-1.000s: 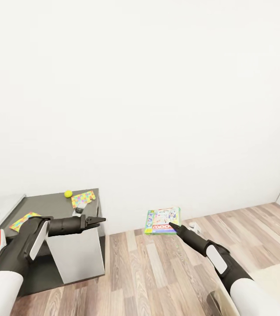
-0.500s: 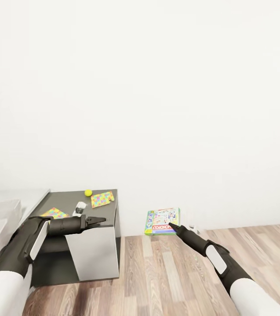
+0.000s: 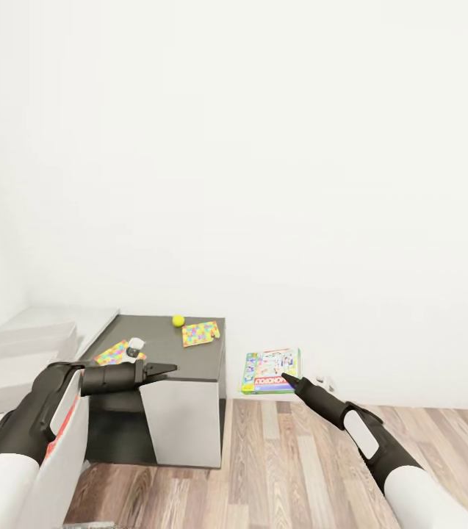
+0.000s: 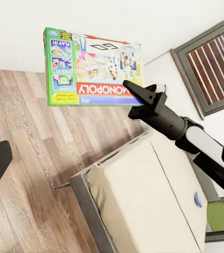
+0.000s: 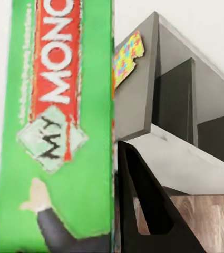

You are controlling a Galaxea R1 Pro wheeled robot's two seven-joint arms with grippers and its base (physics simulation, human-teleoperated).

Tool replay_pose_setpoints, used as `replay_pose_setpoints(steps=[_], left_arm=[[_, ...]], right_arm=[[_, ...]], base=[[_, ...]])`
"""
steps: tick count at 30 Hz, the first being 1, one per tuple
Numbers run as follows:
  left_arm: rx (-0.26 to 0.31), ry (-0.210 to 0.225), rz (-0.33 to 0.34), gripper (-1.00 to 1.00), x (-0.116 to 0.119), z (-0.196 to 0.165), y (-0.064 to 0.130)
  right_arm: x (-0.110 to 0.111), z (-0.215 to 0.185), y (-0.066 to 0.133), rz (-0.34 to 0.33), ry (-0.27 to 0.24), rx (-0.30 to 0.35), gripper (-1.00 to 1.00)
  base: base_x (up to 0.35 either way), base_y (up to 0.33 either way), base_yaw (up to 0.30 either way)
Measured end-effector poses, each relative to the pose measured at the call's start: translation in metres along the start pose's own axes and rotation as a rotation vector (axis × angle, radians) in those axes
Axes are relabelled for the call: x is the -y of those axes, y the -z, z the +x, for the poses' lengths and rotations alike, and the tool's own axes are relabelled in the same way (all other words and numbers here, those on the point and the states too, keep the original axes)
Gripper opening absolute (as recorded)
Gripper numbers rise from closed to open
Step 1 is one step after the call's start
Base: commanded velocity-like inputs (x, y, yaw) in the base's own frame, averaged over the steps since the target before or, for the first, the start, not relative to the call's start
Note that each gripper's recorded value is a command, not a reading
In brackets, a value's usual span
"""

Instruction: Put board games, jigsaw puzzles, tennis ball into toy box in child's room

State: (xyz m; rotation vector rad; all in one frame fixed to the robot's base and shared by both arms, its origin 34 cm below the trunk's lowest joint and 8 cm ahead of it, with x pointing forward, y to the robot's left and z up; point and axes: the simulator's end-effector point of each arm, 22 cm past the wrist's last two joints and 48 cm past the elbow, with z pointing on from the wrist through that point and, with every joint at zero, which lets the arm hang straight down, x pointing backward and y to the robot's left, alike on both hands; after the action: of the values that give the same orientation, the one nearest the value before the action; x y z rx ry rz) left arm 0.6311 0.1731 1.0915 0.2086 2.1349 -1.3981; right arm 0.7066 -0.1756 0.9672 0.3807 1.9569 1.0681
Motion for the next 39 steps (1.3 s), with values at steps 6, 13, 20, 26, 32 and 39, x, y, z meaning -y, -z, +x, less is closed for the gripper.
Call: replay_pose_setpoints(steps=[6,13,20,26,32,39], left_arm=[[0.000,0.000,0.000,1.00,-0.0001,-0.0001,0.0000],[0.001,0.000,-0.002,1.00,-0.0004,-0.0001,0.0000],[0.000,0.000,-0.004,1.00,-0.0008,0.0000,-0.0001],[0.001,0.000,-0.003,1.00,-0.0007,-0.0002,-0.0001],[0.001,0.000,-0.003,1.00,-0.0006,-0.0002,-0.0002],[0.001,0.001,0.002,1.00,0.0005,-0.0004,0.0000]], right_arm=[[0.0006,-0.0002,0.0003,0.001,0.000,0.000,-1.00],[0.0013,-0.0006,0.0008,0.002,0.001,0.000,-1.00],[0.0013,-0.0013,0.0012,0.001,-0.001,0.002,-1.00],[0.0012,-0.0011,0.0011,0.001,-0.001,0.001,-1.00],[0.0014,-0.0014,0.0011,0.001,-0.001,0.002,-1.00],[0.0013,-0.0018,0.0011,0.001,-0.002,0.003,-1.00]], base=[[0.093,0.000,0.285],[0.088,0.000,0.270],[0.086,0.000,0.100],[0.079,0.000,0.004],[0.040,0.000,0.000],[0.005,0.000,0.174]])
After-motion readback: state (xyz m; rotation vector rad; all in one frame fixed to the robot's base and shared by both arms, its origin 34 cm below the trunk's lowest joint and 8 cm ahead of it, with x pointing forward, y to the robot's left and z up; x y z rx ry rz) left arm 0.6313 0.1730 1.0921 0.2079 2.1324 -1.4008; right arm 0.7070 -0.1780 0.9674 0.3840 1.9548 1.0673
